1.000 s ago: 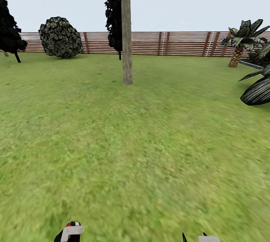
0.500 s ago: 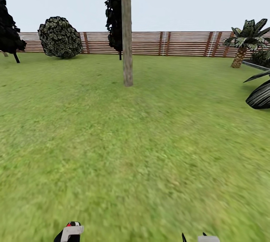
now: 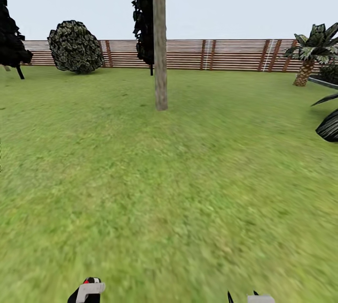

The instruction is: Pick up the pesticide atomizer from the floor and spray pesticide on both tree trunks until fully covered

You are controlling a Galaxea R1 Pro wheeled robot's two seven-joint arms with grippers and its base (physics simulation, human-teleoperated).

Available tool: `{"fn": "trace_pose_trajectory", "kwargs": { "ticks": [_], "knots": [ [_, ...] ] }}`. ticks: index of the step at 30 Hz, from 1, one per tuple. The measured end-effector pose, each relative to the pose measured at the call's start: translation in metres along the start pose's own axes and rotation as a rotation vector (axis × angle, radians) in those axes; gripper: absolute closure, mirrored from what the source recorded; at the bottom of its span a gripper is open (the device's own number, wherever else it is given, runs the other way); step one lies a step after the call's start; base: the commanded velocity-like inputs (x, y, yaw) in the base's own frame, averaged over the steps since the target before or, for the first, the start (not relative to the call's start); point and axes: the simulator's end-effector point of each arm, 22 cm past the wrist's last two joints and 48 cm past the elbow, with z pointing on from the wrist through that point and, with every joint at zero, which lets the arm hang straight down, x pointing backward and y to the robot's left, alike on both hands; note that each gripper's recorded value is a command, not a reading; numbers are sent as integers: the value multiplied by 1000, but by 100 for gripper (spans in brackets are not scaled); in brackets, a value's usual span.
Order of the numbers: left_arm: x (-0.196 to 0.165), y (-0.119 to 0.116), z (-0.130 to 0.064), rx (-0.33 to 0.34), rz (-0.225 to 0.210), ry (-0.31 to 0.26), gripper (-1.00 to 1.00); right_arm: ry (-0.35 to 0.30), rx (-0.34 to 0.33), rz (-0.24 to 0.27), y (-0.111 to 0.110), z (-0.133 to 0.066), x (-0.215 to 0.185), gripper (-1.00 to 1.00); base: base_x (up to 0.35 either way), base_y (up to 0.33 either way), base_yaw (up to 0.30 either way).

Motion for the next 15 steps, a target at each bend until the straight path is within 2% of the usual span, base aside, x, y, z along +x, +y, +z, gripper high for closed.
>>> {"fn": "trace_pose_trajectory", "kwargs": {
  "ticks": [4,15],
  "knots": [
    [0,0,0,0,0,0,100,0,-1,0,0,0,0,-100,339,0,90],
    [0,0,0,0,0,0,100,0,2,-1,-1,0,0,-100,339,0,7]
  ]
}}
